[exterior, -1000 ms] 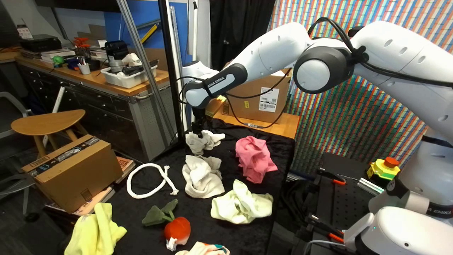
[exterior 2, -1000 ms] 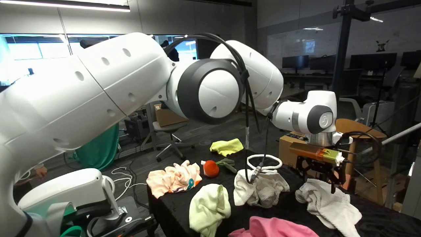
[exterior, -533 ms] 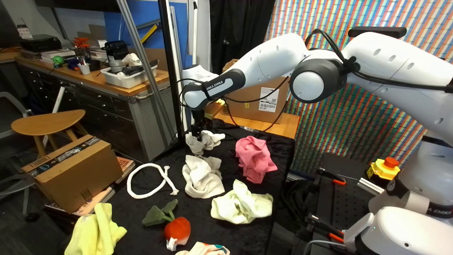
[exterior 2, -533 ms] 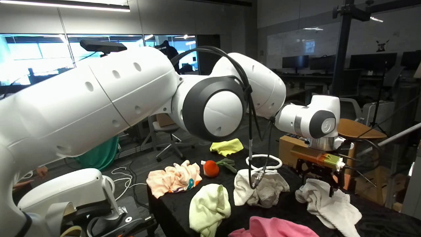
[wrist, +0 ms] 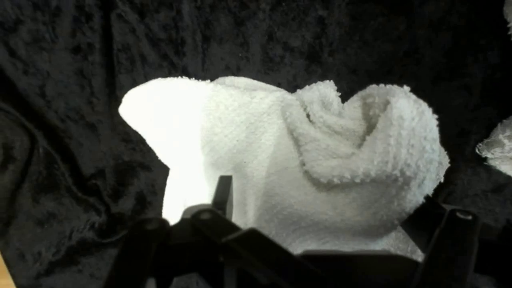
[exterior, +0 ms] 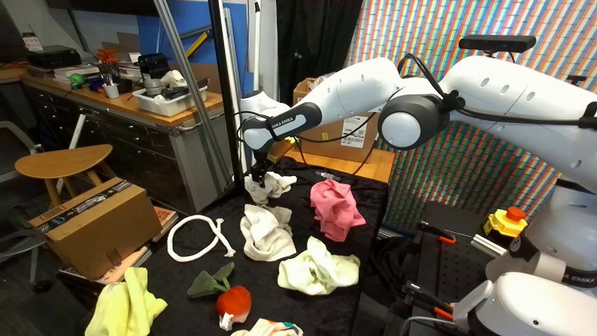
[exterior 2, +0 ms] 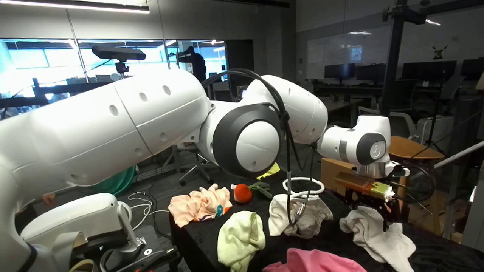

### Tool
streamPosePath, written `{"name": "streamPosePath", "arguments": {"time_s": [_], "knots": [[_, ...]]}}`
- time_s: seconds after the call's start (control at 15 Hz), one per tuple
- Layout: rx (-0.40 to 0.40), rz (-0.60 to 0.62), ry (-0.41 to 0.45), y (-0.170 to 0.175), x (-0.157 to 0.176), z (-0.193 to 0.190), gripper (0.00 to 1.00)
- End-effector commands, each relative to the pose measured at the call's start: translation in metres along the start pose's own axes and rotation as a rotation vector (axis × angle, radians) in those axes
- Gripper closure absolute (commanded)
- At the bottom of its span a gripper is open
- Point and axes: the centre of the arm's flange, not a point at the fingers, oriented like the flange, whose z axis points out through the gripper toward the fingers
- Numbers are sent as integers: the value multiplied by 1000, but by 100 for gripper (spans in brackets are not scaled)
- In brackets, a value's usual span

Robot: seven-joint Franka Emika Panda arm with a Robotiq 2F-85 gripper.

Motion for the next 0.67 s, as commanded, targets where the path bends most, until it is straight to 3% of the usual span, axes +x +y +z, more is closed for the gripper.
{"name": "streamPosePath", "arguments": {"time_s": [0.0, 0.53, 0.6], "knots": [[-16, 20, 12, 4, 22, 6, 26], [-10, -12, -9, 10, 6, -17, 88], [-12, -15, -11, 11, 4, -23, 89]]}}
